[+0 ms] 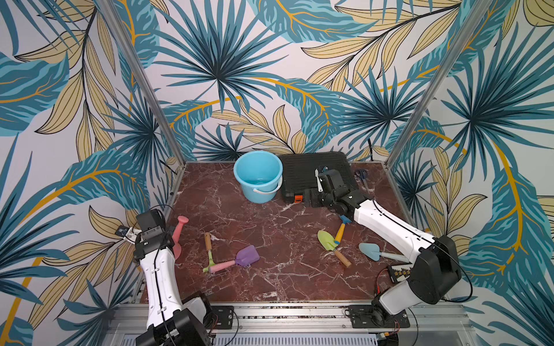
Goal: Organize the gardening tools
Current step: Pick up the gardening tool from the center of the board.
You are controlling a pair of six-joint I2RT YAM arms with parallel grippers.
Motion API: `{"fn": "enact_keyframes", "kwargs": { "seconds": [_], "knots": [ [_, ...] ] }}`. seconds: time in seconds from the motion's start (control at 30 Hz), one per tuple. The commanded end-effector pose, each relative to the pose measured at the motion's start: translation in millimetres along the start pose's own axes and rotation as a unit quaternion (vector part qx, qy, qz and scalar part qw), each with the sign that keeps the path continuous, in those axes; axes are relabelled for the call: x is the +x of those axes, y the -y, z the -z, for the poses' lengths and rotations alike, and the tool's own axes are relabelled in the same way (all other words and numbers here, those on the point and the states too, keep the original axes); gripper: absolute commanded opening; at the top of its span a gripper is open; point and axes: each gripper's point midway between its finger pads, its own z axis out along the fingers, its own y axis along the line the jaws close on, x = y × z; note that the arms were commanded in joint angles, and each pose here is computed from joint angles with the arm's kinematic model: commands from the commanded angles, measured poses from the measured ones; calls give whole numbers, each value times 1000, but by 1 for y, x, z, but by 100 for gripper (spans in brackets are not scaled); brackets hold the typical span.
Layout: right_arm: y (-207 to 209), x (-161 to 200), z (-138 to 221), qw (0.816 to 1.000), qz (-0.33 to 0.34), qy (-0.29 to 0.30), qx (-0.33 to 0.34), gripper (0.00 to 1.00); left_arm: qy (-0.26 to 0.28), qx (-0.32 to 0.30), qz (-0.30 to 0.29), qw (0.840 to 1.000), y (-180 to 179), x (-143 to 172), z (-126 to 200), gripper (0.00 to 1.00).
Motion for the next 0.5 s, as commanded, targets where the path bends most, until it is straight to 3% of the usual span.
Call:
{"fn": "enact_keyframes", "kwargs": {
  "seconds": [0.0, 0.2, 0.4, 0.47],
  "knots": [
    [0, 7, 5, 1000, -2, -6, -1, 99, -41, 9, -9, 999, 2, 14, 3, 100],
    [-3, 5, 5, 1000, -2, -4, -6, 99, -67, 11, -18, 998, -2, 33, -1, 98],
    [-4, 4, 5, 1000, -1, -7, -8, 100, -9, -44, -38, 998, -17, 4, 3, 100],
    [-3, 5, 5, 1000, 0, -8, -7, 100, 4, -27, -58, 998, -6, -7, 4, 100]
  ]
}}
